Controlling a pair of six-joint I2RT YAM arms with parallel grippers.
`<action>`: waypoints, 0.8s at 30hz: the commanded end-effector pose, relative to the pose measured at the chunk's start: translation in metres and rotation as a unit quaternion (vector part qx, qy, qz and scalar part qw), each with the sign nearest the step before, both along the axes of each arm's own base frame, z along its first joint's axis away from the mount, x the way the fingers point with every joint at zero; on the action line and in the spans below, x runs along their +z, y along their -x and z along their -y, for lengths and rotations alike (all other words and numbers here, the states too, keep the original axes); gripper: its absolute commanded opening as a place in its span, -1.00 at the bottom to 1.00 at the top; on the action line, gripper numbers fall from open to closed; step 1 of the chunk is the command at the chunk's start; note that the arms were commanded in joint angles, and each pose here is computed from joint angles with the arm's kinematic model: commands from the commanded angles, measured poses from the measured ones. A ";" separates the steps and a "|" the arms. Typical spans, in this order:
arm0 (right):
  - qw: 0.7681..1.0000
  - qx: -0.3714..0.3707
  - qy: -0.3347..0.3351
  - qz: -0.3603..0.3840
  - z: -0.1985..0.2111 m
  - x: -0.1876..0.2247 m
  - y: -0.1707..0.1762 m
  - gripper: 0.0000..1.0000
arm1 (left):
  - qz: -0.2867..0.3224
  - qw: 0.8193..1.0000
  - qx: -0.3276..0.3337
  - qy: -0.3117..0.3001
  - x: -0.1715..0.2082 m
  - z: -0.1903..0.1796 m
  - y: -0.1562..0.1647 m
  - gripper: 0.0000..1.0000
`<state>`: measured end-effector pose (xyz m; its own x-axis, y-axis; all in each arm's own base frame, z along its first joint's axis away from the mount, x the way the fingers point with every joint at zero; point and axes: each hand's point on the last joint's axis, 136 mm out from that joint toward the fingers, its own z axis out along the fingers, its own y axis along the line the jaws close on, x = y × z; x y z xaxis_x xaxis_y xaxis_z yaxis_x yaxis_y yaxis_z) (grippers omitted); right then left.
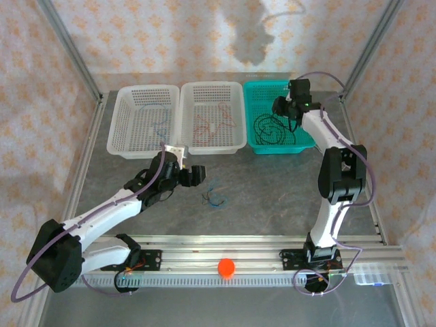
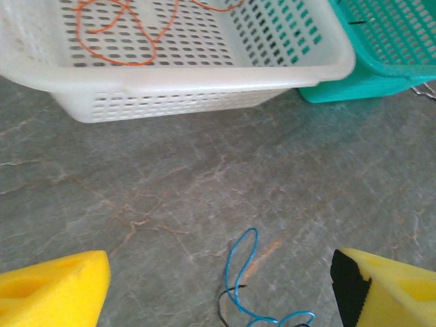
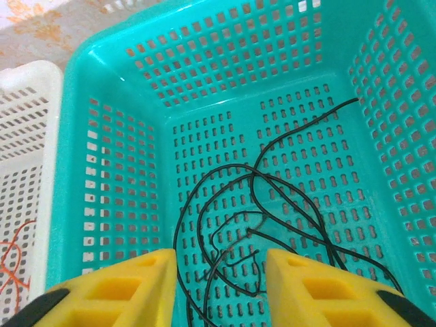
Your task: Untangle the cables
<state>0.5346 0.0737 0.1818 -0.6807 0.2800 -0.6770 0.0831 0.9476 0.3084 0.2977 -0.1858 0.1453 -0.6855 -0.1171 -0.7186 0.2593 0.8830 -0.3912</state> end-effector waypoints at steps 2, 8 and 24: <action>0.998 0.048 -0.004 0.050 -0.016 0.066 0.023 -0.27 | 0.009 0.999 -0.053 0.006 0.002 0.016 0.007 0.70; 0.991 0.124 0.000 0.056 -0.061 0.086 0.082 -0.26 | 0.005 0.995 -0.097 0.013 -0.002 0.034 0.012 0.60; 0.994 0.092 -0.057 -0.034 -0.183 0.011 0.223 0.00 | 0.028 0.996 0.002 0.079 0.014 -0.006 0.001 0.58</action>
<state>0.3140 0.2573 0.1917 -0.8008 0.0729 -0.5945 -0.2016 0.9019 0.3821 0.2905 -0.1886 0.1452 -0.6810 -0.1316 -0.7204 0.3194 0.8318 -0.4540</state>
